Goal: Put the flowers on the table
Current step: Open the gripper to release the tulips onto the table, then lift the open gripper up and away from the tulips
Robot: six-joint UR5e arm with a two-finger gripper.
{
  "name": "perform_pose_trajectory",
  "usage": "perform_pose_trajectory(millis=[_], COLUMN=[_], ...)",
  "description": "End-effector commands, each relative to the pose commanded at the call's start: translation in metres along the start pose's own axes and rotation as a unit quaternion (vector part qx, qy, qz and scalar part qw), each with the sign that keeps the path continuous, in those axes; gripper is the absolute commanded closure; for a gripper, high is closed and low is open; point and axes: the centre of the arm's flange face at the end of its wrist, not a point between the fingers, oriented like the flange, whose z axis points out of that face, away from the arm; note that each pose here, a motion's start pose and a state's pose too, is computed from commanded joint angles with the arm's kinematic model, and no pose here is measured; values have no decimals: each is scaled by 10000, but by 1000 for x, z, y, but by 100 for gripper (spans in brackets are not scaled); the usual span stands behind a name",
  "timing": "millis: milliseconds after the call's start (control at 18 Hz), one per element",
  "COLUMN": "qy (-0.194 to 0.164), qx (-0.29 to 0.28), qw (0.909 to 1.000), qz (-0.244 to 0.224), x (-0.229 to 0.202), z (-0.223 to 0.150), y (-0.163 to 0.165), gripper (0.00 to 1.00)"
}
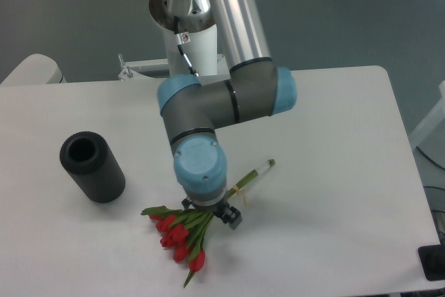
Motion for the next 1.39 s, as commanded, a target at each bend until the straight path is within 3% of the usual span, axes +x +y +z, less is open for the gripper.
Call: perform_pose_trajectory(millis=[444,722,1389], qy=[-36,-59,-20], qx=[268,464,273], qw=[9922,9867,9844], qz=[1220,1555,1739], x=[-48,-82,-94], z=[-8,-5,10], y=[75,123,133], gripper=[0,0,0])
